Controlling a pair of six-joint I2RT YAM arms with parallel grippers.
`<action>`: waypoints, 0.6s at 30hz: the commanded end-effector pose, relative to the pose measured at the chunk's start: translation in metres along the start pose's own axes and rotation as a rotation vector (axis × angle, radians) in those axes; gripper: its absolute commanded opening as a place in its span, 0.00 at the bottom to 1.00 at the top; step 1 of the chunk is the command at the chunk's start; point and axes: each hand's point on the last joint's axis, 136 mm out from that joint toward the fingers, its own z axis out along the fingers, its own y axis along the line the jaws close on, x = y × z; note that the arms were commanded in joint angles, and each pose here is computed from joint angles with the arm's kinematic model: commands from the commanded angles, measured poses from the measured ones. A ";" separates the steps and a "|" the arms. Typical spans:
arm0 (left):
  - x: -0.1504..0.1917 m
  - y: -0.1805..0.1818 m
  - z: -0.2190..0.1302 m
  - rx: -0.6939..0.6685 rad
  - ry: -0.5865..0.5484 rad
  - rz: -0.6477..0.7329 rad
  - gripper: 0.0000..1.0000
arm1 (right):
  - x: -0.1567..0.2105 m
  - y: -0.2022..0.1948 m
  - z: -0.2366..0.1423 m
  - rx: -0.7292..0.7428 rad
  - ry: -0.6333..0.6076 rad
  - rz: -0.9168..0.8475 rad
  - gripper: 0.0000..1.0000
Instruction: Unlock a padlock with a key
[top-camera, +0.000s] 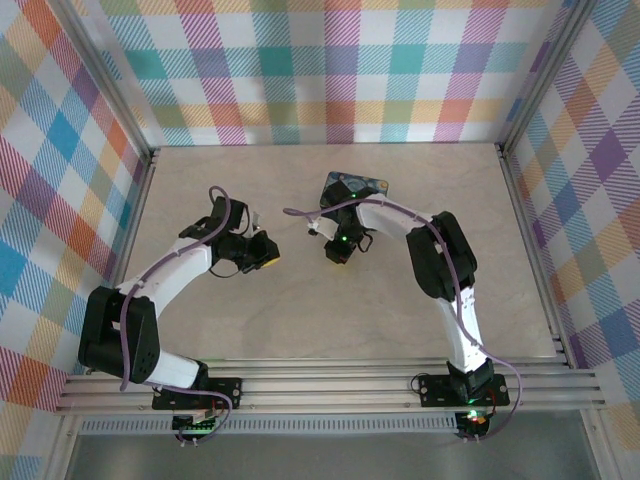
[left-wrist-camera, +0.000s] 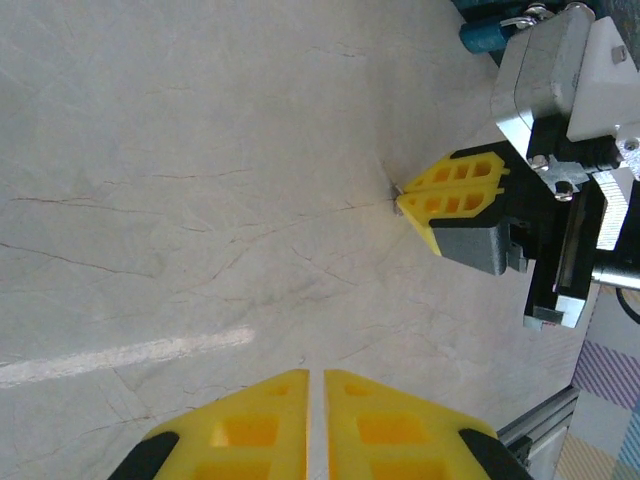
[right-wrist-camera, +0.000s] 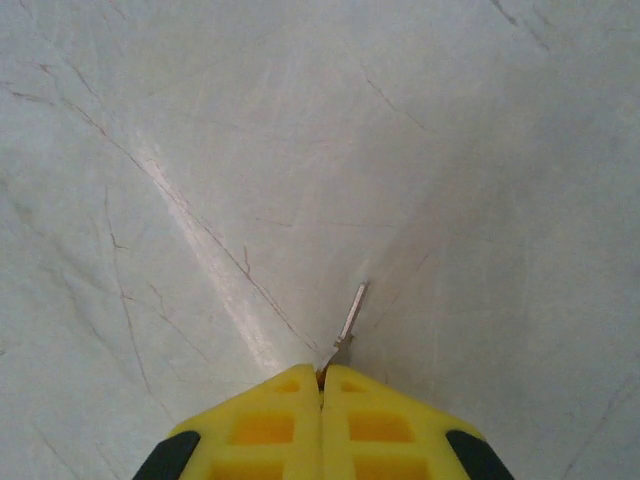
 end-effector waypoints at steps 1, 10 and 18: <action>-0.004 -0.002 -0.007 0.015 -0.031 0.000 0.12 | -0.003 0.010 -0.007 -0.051 -0.031 0.069 0.00; -0.002 -0.004 -0.008 0.045 -0.024 0.009 0.11 | -0.028 0.011 -0.037 -0.157 -0.242 0.264 0.00; -0.014 -0.023 -0.022 0.122 -0.086 0.050 0.12 | -0.054 0.016 -0.063 -0.270 -0.456 0.452 0.00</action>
